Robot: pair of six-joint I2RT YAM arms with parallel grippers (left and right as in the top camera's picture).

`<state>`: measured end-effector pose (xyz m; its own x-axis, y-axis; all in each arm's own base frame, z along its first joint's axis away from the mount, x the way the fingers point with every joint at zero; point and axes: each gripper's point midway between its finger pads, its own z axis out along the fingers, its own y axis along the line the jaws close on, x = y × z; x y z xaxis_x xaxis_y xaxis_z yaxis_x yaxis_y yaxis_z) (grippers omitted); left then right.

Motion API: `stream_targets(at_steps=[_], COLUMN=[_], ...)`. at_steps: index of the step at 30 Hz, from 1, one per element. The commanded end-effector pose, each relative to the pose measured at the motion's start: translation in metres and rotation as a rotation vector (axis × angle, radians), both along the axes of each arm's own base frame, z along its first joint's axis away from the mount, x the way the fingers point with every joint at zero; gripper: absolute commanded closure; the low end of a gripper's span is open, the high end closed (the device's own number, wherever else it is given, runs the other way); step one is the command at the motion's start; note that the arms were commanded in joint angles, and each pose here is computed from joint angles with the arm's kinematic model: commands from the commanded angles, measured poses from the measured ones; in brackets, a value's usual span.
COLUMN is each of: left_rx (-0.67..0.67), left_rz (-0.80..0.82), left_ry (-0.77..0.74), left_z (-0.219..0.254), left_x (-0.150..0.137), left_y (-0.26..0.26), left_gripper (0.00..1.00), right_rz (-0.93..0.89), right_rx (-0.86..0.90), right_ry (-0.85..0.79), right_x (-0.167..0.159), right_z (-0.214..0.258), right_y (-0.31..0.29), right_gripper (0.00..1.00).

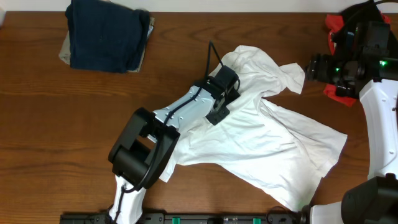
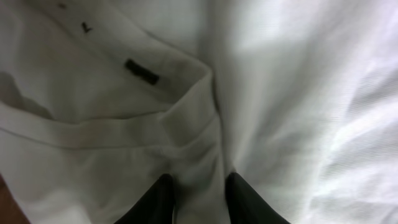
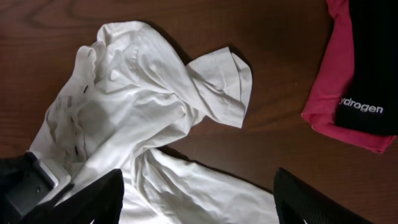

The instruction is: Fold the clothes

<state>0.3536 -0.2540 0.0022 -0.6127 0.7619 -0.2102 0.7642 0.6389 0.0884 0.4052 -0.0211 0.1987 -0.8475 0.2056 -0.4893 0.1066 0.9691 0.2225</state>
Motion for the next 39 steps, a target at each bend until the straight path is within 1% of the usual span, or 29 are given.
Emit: stream_targets(at_steps=[1,6,9,11,12,13,15,23,25,29,35,39], left_rx=[0.034,0.046,0.048,0.043,0.041,0.039,0.037,0.032,0.03,0.008,-0.054,-0.054], left_rz=[0.024,0.032,0.035,0.035,0.036,0.035,0.039,0.072,0.142,0.327,0.589,0.71], left_ry=[0.008,0.008,0.012,0.007,0.003,0.002,0.001,-0.002,-0.018,-0.06,-0.112,-0.126], left_z=[-0.008,-0.006,0.001,0.006,0.008,0.009,0.01,0.011,0.017,0.041,0.094,0.111], left_x=[0.003,0.004,0.003,0.003,0.004,0.004,0.004,0.007,0.013,0.03,0.047,0.051], left_y=[0.014,0.018,0.018,0.018,0.018,0.018,0.018,0.021,0.029,0.059,0.13,0.181], left_gripper=[0.7,0.71,0.75,0.8,0.81,0.87,0.94,0.94,0.94,0.94,0.94,0.94], right_rz=[0.004,0.004,0.003,0.004,0.004,0.004,0.005,0.006,0.006,0.008,0.009,0.013], right_rx=[0.001,0.001,0.001,0.001,0.001,0.002,0.002,0.003,0.003,0.003,0.003,0.003], right_ry=[0.004,0.004,0.004,0.004,0.004,0.004,0.005,0.012,0.012,0.013,0.012,0.013], right_x=[-0.001,-0.001,-0.001,-0.001,-0.001,-0.001,-0.001,-0.003,-0.003,-0.003,-0.003,-0.003], right_z=[-0.002,-0.002,-0.002,-0.002,-0.002,-0.002,-0.002,-0.003,-0.003,-0.003,-0.003,-0.003], right_y=[0.002,0.002,0.002,0.002,0.002,0.002,0.003,0.003,0.003,0.004,0.005,0.006], right_gripper=[0.25,0.25,0.25,0.25,0.26,0.25,0.25,0.25,0.25,0.25,0.25,0.25])
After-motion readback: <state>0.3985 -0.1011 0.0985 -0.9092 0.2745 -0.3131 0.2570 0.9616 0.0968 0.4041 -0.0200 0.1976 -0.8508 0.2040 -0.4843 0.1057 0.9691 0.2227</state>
